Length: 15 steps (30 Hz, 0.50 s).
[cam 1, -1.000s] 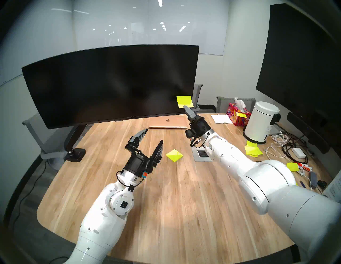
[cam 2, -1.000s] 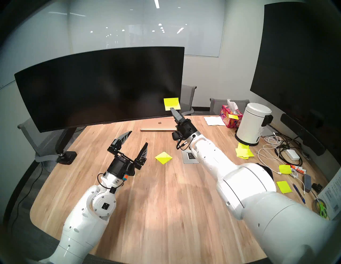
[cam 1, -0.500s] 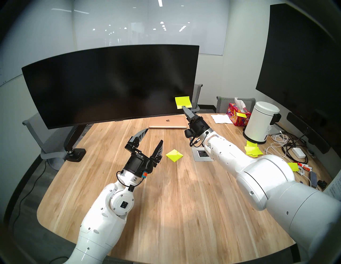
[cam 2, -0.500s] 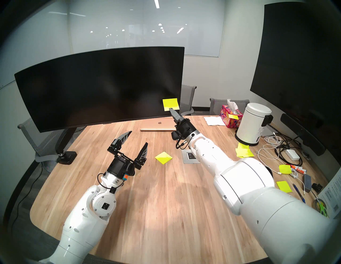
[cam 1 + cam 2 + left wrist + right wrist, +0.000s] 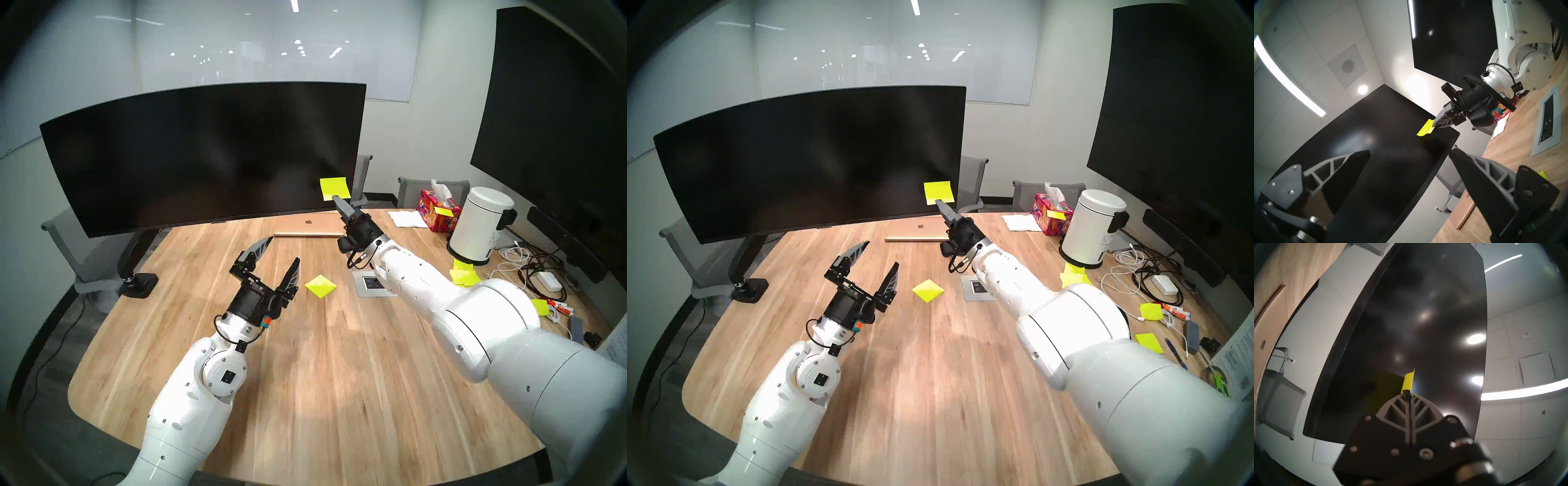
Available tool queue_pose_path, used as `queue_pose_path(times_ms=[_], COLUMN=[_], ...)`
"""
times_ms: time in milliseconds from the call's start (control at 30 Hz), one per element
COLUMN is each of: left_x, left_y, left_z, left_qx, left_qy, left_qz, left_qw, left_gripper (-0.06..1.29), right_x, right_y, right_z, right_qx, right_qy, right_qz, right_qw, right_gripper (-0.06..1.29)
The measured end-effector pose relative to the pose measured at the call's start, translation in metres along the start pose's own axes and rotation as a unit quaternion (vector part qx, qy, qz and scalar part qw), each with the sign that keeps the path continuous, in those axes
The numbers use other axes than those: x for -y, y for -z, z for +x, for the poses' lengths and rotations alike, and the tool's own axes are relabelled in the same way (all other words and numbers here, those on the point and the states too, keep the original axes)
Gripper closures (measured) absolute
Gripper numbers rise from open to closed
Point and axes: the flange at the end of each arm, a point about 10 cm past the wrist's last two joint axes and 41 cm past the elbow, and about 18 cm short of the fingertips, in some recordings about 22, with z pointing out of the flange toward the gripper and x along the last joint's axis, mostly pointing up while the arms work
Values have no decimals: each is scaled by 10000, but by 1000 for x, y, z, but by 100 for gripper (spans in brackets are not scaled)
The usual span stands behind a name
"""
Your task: Peel one sticky note off the pad and stick it onto the monitor, then press it flat
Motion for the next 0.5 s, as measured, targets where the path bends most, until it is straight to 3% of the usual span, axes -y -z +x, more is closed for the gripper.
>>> queue_pose_path(times_ms=[500], left_x=[0], left_y=[0], left_z=[0], left_qx=[-4], left_qy=[2], left_qz=[2], left_qw=[10000], left_gripper=[-3], right_x=[5], right_y=[-6], right_z=[-1], right_qx=[75], right_qy=[-170], right_qz=[389], right_qw=[9991], right_gripper=[125])
